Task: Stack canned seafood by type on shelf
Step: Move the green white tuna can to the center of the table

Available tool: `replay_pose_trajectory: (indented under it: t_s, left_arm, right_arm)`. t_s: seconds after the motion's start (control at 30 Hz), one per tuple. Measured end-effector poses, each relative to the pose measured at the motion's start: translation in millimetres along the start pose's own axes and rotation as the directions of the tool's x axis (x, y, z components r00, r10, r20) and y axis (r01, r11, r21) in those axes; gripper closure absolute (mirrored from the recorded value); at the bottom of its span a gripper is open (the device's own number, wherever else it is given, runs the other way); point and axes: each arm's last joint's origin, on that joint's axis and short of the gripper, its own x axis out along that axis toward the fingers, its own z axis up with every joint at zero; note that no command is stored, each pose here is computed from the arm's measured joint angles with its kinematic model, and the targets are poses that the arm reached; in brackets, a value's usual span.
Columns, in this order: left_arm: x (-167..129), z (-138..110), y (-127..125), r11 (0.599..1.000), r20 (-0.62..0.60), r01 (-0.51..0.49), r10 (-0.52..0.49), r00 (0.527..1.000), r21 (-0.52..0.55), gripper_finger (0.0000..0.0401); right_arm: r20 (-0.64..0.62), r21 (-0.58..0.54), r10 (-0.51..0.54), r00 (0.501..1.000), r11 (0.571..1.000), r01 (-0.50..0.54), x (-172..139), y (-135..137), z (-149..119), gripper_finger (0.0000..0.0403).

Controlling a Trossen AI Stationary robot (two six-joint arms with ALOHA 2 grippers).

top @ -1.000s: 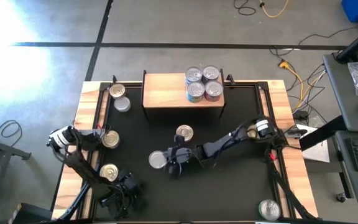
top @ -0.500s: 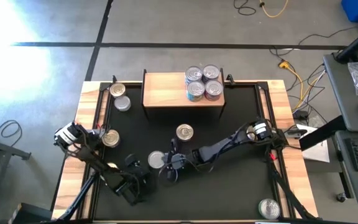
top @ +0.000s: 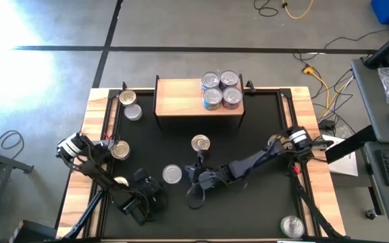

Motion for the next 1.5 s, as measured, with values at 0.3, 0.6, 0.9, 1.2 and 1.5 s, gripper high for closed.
replay_pose_trajectory:
  t_s: [0.3,0.6,0.9,1.2,1.5]
  left_arm:
    - [-7.8,8.4,1.2,0.994,-0.076,-0.046,0.054,0.996,0.102,0.0279]
    - [-19.0,16.2,-2.6,0.996,-0.178,-0.072,0.079,0.981,0.049,0.0085]
    - [-19.6,16.6,-4.2,0.998,-0.152,-0.07,0.069,0.986,-0.006,0.0012]
    - [-22.2,9.6,-5.0,0.998,-0.055,-0.06,0.059,0.997,-0.012,0.0002]
    - [-0.6,-13.9,6.9,0.995,0.071,0.033,-0.027,0.997,-0.09,0.0002]
  right_arm:
    - [0.031,0.098,0.016,0.999,0.995,-0.019,-29.1,-6.8,2.5,0.039]
    - [0.032,0.159,0.021,0.999,0.987,-0.026,-37.5,-11.9,0.3,0.039]
    - [0.025,0.144,0.036,0.999,0.989,-0.04,-36.8,-11.2,-2.1,0.039]
    - [0.065,0.171,0.069,0.996,0.982,-0.079,-21.4,-8.7,12.8,0.039]
    - [-0.078,0.035,0.139,0.987,0.99,-0.137,30.7,30.7,6.0,0.039]
